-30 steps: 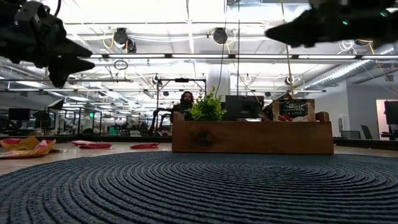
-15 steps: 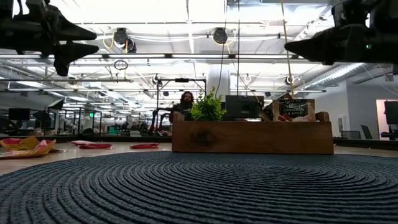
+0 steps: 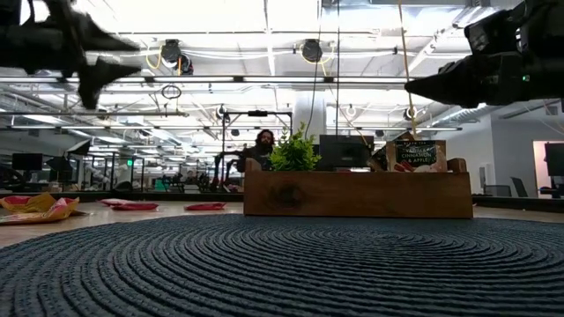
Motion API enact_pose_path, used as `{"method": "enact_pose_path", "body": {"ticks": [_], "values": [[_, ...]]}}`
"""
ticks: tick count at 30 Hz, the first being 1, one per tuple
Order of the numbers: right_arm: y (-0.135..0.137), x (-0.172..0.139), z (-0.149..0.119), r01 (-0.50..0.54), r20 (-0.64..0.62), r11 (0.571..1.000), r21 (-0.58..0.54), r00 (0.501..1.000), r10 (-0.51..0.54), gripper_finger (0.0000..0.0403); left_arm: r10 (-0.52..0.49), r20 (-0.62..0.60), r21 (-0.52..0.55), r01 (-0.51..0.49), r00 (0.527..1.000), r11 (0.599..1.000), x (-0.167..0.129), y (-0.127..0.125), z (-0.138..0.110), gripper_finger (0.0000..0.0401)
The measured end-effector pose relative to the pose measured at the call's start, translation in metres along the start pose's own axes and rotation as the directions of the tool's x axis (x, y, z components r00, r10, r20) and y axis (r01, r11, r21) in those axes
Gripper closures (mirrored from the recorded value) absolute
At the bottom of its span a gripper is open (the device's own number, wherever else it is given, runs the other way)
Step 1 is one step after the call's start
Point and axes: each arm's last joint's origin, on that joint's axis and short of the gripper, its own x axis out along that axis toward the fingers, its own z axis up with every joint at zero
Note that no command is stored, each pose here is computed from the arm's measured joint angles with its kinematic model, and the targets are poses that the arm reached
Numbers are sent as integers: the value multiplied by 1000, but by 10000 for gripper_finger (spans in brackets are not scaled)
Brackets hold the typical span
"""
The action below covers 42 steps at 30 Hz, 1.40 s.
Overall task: Pick & Place Tea
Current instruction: Put the red tea bag into the middle slot of the wooden organizer
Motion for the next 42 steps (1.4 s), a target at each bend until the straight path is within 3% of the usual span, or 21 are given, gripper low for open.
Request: {"method": "enact_pose_path", "body": {"ticks": [3, 7, 9, 11, 12, 15, 20, 22, 24, 29, 33, 42], "values": [[0, 0, 0, 0, 0, 998, 59, 1000, 0, 403, -89, -9, 16, 89, 996, 996, 15, -9, 1, 240], [0, 0, 0, 0, 0, 993, 120, 1000, 0, 403, 18, -149, 143, 3, 989, 990, 54, -28, 11, 243], [0, 0, 0, 0, 1, 992, 123, 1000, 0, 403, 105, -269, 233, -41, 957, 972, 86, -42, 16, 259], [0, 0, 0, 0, 1, 993, 118, 1000, 0, 403, 167, -414, 338, -19, 895, 941, 125, -57, 17, 292], [0, 0, 0, 0, 2, 994, 112, 1000, 0, 403, 179, -497, 397, 39, 849, 917, 145, -65, 14, 312], [0, 0, 0, 0, 2, 994, 112, 1000, 0, 403, 171, -711, 500, 319, 682, 805, 198, -85, 2, 378], [0, 0, 0, 0, 2, 994, 113, 1000, 0, 403, 302, -812, 545, 463, 500, 699, 268, -97, -19, 395], [0, 0, 0, 0, 2, 994, 113, 1000, 0, 403, 329, -821, 551, 496, 467, 671, 288, -95, -28, 397], [0, 0, 0, 0, 2, 994, 113, 1000, -1, 403, 311, -834, 531, 508, 455, 679, 306, -91, -36, 397], [0, 0, 0, 0, 2, 994, 113, 1000, -1, 403, 227, -906, 402, 561, 357, 723, 329, -72, -65, 398], [0, 0, 0, 0, 2, 994, 113, 1000, 0, 403, 184, -913, 376, 574, 365, 728, 339, -70, -72, 399], [0, 0, 0, 0, 2, 994, 113, 1000, 0, 403, 129, -939, 298, 566, 319, 769, 343, -58, -81, 400]]}}
